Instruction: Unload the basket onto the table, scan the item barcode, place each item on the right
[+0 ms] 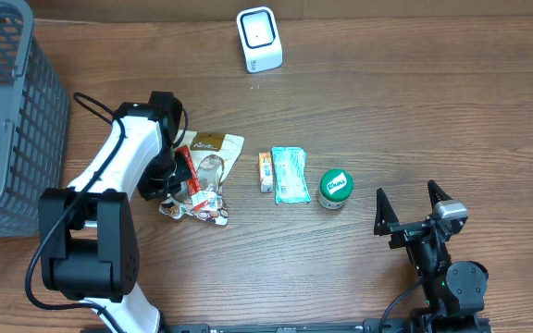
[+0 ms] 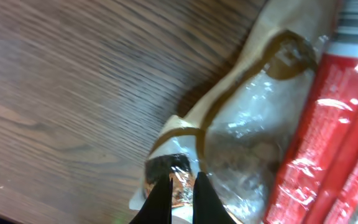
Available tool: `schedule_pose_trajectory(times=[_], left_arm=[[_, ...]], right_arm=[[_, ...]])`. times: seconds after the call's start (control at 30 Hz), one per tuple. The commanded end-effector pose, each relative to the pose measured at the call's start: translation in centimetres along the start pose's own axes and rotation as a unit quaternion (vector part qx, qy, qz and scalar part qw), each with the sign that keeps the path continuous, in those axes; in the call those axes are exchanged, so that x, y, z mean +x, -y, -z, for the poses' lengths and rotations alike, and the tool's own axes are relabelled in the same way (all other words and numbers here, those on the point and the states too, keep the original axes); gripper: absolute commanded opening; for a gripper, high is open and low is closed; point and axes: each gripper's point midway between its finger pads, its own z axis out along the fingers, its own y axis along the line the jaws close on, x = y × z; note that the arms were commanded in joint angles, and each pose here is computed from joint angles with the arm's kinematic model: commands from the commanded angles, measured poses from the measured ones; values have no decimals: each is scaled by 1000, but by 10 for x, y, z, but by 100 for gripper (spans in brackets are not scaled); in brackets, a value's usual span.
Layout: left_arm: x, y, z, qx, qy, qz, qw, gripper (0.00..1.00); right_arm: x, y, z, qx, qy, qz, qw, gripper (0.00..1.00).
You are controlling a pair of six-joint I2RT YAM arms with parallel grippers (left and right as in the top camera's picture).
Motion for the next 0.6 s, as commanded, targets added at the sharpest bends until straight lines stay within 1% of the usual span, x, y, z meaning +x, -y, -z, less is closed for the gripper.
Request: schedule_pose_trajectory(times=[0.0,0.13,0.3,0.33,0.47,0.53,0.57], left_arm=[[7,4,0,14,-14,-26,999,4],[3,4,9,13,-10,-28,999,4],[-10,11,38,31,9,-26,999,4],[-13,14,45,39,13,-25,999,7],[-14,35,56,99,8,-27,995,26],[-12,45,57,123,1,-30,992,40],[-12,48,56,125,2,-31,992,41]], right_arm=[[2,4,0,9,2,-3,1000,100],[2,4,0,9,2,-3,1000,100],[2,4,0,9,2,-3,1000,100],[2,4,0,9,2,-3,1000,100],[2,4,0,9,2,-3,1000,100],[2,4,0,9,2,-3,1000,100],[2,4,0,9,2,-3,1000,100]])
